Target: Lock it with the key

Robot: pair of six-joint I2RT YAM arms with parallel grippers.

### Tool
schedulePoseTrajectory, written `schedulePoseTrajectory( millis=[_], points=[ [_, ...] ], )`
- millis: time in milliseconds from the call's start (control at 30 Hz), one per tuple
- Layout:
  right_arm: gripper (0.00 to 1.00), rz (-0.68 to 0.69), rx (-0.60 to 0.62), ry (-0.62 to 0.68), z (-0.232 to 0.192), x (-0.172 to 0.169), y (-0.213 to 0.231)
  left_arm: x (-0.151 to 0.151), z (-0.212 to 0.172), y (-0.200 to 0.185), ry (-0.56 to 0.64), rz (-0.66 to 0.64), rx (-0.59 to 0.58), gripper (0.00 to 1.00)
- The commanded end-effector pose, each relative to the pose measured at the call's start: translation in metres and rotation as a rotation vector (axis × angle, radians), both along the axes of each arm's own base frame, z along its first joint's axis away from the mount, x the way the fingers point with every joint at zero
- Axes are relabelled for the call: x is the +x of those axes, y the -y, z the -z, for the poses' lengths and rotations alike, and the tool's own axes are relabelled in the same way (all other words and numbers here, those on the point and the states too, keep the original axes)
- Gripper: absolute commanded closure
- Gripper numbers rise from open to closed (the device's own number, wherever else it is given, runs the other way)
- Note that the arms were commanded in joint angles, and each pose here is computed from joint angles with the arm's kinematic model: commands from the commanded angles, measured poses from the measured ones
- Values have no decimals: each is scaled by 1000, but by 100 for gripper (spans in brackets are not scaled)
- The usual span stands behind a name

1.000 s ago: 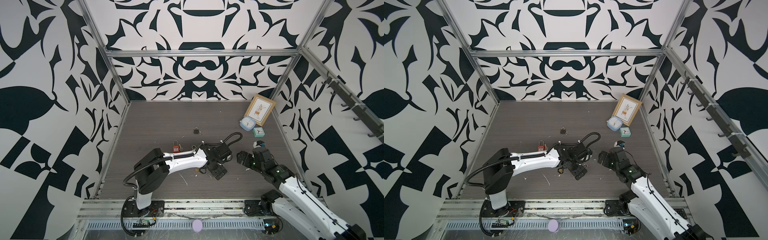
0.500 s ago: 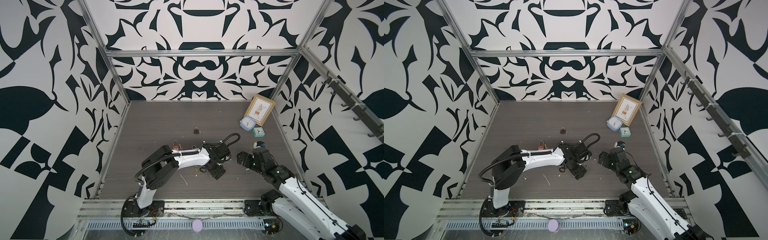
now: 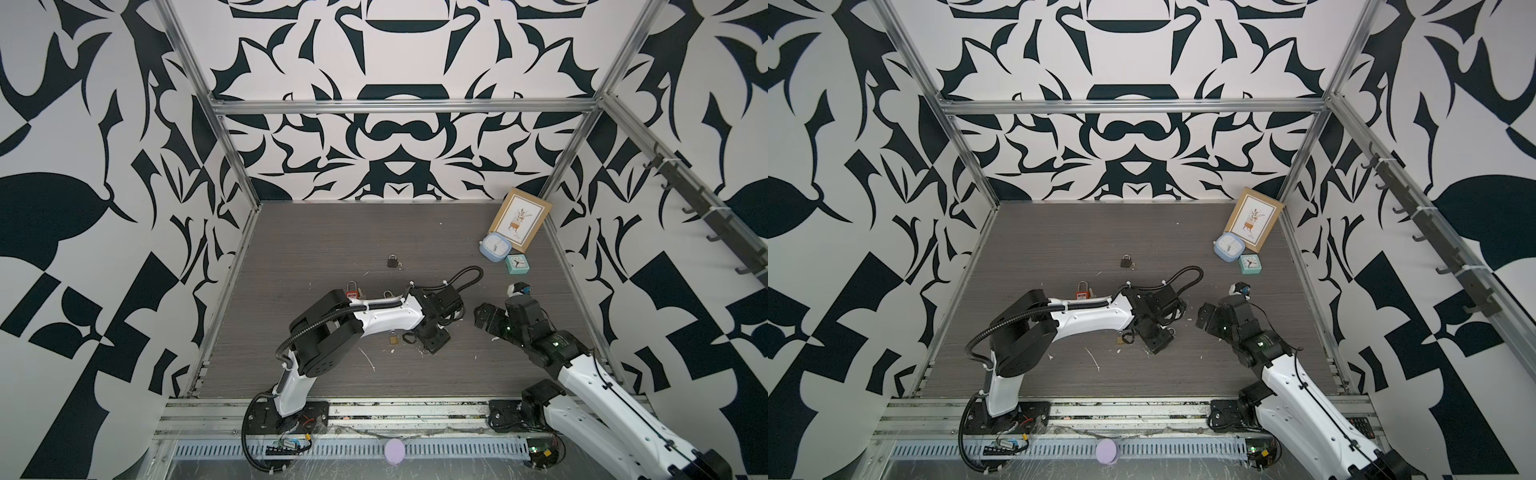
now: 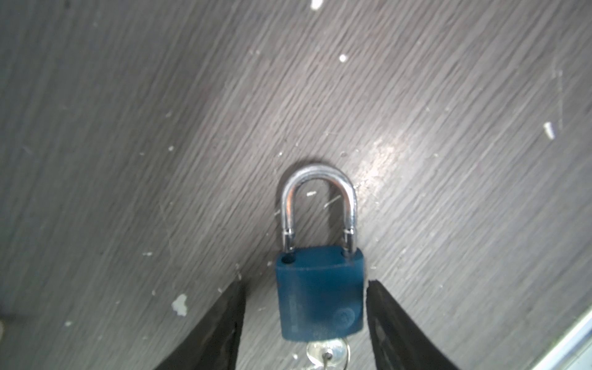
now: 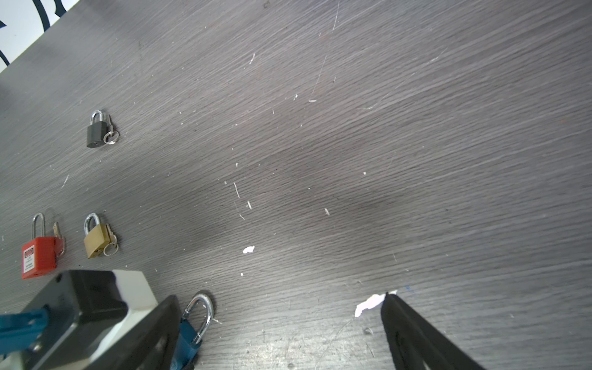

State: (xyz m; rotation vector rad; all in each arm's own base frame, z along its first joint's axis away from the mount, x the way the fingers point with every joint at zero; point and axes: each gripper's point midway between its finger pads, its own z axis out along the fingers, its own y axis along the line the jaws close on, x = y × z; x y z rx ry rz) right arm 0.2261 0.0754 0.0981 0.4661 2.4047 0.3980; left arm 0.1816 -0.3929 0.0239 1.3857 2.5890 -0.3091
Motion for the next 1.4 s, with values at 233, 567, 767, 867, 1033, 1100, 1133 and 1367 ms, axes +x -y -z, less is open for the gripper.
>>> schedulePoseTrajectory(
  millis=[233, 567, 767, 867, 1033, 1100, 1133, 1367],
  points=[
    [1, 21, -7, 48, -12, 9, 3, -18, 16, -7, -56, 23, 60, 75],
    [0, -37, 75, 81, -39, 16, -14, 6, -55, 3, 105, 141, -280, 100],
    [0, -188, 188, 57, -60, 14, -44, 16, -87, -7, 252, 294, -447, 100],
    [0, -323, 291, 37, -65, 5, -68, 24, -104, -10, 324, 306, -523, 100],
    [2, -555, 515, 9, -75, -14, -112, 23, -131, -11, 412, 373, -616, 100],
    [5, -630, 578, 5, -79, -19, -123, 21, -137, -10, 418, 401, -631, 100],
    [6, -652, 599, 3, -80, -21, -126, 19, -139, -10, 415, 417, -637, 100],
    [24, -728, 658, -24, -79, -22, -138, 13, -151, -9, 410, 450, -659, 100]
  ],
)
